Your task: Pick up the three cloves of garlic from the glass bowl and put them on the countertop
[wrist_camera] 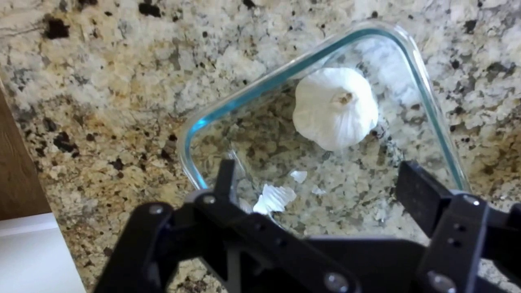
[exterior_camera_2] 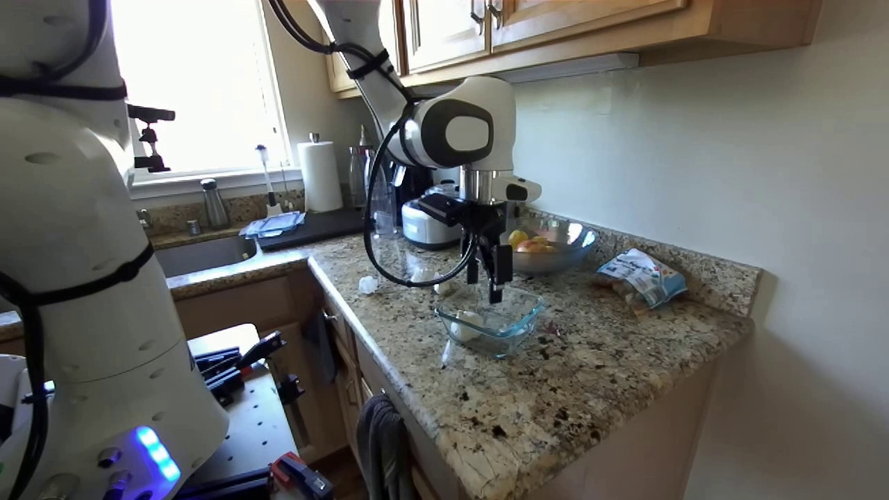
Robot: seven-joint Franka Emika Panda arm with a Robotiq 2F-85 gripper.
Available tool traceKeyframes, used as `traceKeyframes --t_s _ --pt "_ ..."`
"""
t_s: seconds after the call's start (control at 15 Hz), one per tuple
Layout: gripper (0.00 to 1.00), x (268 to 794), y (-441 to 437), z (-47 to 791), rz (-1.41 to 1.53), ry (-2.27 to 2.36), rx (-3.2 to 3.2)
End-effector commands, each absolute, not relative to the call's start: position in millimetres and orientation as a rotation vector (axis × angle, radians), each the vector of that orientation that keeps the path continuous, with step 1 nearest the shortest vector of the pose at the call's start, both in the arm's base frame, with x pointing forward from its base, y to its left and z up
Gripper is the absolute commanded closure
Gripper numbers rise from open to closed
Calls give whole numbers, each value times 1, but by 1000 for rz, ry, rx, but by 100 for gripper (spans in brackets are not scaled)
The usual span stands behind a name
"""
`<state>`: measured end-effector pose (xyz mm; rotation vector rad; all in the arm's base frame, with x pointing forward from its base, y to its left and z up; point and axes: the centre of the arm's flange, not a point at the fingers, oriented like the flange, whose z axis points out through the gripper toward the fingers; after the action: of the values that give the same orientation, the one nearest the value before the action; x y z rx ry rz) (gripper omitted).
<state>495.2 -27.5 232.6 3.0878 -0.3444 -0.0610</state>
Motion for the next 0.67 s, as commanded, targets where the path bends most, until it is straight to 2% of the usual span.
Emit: traceKeyframes --t_s 0.0,0.6 --pt "0 485 -32 217 -95 -284 3106" --pt "0 486 -32 201 -161 97 3177"
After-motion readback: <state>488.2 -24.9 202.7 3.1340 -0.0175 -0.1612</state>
